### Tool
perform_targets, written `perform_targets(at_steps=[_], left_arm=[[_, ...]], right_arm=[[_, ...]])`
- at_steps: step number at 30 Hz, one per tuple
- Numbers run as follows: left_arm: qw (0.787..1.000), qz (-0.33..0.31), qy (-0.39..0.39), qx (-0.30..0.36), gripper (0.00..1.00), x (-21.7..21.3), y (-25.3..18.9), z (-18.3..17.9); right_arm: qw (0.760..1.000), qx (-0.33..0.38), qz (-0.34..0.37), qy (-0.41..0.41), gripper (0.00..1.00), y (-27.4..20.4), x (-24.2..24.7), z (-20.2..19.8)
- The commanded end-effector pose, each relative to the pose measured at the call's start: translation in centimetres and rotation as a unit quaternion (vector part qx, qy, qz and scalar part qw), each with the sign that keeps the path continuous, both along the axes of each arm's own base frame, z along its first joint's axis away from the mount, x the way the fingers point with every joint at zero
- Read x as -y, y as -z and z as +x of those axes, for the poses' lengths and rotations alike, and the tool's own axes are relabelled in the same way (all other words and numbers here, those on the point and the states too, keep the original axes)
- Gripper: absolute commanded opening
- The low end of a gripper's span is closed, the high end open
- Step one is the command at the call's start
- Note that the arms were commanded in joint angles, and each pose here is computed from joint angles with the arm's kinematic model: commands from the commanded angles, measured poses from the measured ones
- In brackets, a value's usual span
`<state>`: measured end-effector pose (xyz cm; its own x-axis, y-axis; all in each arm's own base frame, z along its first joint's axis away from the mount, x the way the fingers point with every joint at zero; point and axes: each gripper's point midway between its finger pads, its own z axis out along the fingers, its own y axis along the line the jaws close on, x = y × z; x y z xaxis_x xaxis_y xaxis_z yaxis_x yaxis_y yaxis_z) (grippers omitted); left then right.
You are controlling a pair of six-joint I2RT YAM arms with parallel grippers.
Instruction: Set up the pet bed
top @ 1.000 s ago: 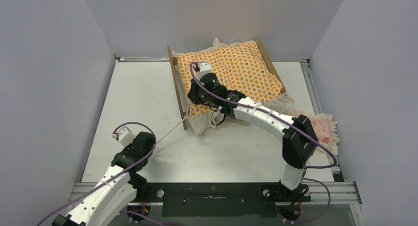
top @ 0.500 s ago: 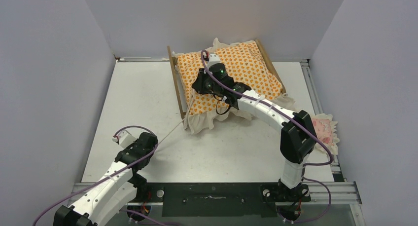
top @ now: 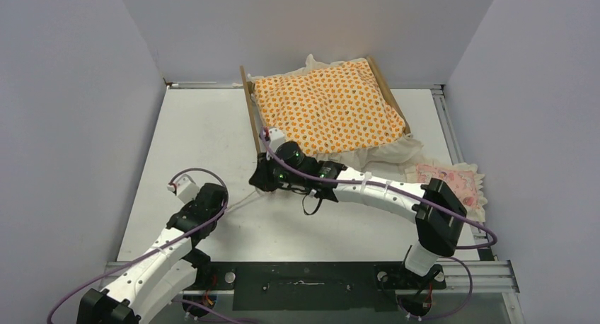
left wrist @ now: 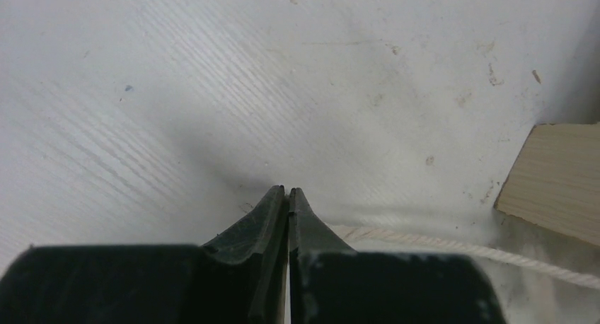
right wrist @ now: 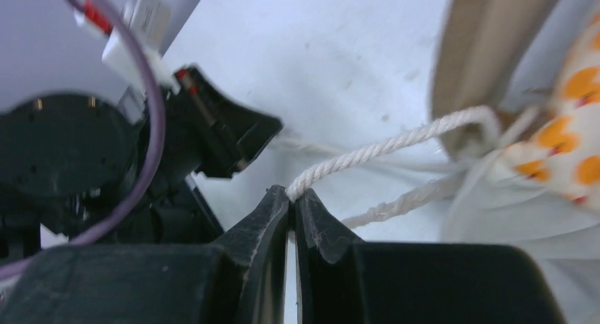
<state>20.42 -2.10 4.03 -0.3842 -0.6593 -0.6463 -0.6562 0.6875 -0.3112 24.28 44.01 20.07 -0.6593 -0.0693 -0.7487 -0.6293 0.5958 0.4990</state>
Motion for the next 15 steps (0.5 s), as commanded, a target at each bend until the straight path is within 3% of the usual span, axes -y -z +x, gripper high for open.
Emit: perform_targets(at_steps=[1,4,6,9,12,15], left_arm=[[0.998,-0.014,0.035,0.059,0.05,1.6,-3.5,3.1],[0.996,-0.014,0.051,0.065,0.19,2.1,-4.4,3.5],[0.995,-0.010,0.063,0.072,0.39,2.3,-5.4,3.8],[0.993,0.011,0.084,0.086,0.66,2.1,-8.1,4.1],[0.987,0.033,0.118,0.109,0.84,2.2,-11.3,4.5],[0.978,0.051,0.165,0.117,0.94,2.9,-13.6,4.8]], right_arm=[[1.000,0.000,-0.008,0.003,0.05,1.3,0.0,-3.2],[0.997,-0.019,-0.070,-0.007,0.10,5.6,1.5,-5.2],[0.994,-0.023,-0.102,-0.011,0.24,7.1,2.9,-5.9],[0.991,0.016,-0.132,0.016,0.36,6.0,5.0,-5.2],[0.983,0.074,-0.147,0.075,0.41,3.9,7.2,-3.0],[0.977,0.109,-0.157,0.097,0.46,3.1,7.9,-1.6]])
